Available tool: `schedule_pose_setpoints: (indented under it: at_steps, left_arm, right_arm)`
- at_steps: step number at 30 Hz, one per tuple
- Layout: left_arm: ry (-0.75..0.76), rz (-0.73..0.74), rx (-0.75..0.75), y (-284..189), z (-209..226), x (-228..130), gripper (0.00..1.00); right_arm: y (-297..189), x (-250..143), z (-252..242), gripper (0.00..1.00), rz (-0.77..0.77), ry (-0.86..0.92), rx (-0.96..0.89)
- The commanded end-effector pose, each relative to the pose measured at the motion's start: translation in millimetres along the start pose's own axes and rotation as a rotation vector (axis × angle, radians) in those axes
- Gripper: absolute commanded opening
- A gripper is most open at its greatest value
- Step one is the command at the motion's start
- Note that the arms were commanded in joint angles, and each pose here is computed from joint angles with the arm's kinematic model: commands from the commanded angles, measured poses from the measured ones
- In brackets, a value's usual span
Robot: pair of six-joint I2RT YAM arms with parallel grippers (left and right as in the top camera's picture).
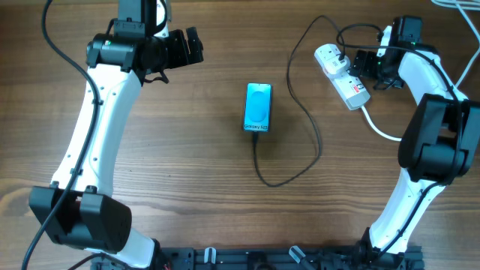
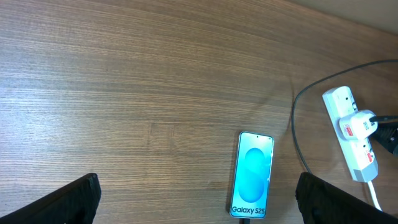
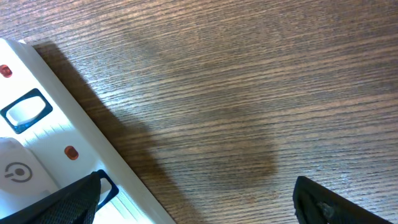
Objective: Plug charger to phone and switch on socket
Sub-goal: 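Press the power strip's switch down with the right gripper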
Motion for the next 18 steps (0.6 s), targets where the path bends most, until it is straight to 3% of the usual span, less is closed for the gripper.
schedule_pose_setpoints:
  at_steps: [1,18]
  left_arm:
    - [-0.010,0.004,0.014,2.5,2.3,-0.9,1.00]
    - [-0.010,0.004,0.014,2.5,2.3,-0.9,1.00]
  right_arm:
    - [11.0,-8.6,6.5,1.00,0.041,-0.004,0.032]
    - [22.1,-23.2,10.6,1.00,0.124,0.030,0.083]
Point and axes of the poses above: each gripper's point midway between its finger pads, its own y axis out along the fingers, its own z axis along the line the jaws close on, x = y × z, the point moved 6 cm from there along -y, back along the fingers, and after that the axes turned 13 degrees about y, right-handed, at the moved point
